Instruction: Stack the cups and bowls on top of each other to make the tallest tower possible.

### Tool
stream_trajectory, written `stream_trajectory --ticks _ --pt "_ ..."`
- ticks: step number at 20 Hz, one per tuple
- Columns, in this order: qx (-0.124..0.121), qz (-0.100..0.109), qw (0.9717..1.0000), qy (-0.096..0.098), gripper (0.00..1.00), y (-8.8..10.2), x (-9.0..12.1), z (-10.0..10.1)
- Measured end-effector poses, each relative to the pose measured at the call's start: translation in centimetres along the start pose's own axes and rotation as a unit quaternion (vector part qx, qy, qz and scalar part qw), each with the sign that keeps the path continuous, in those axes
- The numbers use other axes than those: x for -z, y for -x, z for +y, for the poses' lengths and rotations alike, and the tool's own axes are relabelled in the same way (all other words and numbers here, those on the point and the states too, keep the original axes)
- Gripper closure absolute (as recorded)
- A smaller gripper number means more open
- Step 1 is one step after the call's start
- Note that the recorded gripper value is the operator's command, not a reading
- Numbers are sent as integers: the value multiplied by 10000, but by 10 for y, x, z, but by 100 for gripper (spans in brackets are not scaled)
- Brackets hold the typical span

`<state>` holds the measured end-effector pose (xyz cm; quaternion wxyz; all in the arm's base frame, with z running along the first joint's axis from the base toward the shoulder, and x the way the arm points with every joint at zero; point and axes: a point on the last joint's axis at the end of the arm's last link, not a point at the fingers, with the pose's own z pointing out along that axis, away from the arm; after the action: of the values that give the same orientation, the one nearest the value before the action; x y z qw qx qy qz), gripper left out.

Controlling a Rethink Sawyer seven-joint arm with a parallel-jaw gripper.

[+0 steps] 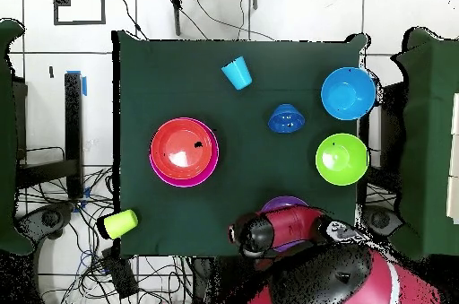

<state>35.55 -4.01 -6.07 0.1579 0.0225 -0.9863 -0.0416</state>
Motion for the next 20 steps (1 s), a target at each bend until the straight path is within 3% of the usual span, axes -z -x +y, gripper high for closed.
stream_trajectory --ticks 10,20 --pt "429 -38 9988 -226 0 8 5 29" --pt "826 -206 9952 -483 0 -1 4 54"
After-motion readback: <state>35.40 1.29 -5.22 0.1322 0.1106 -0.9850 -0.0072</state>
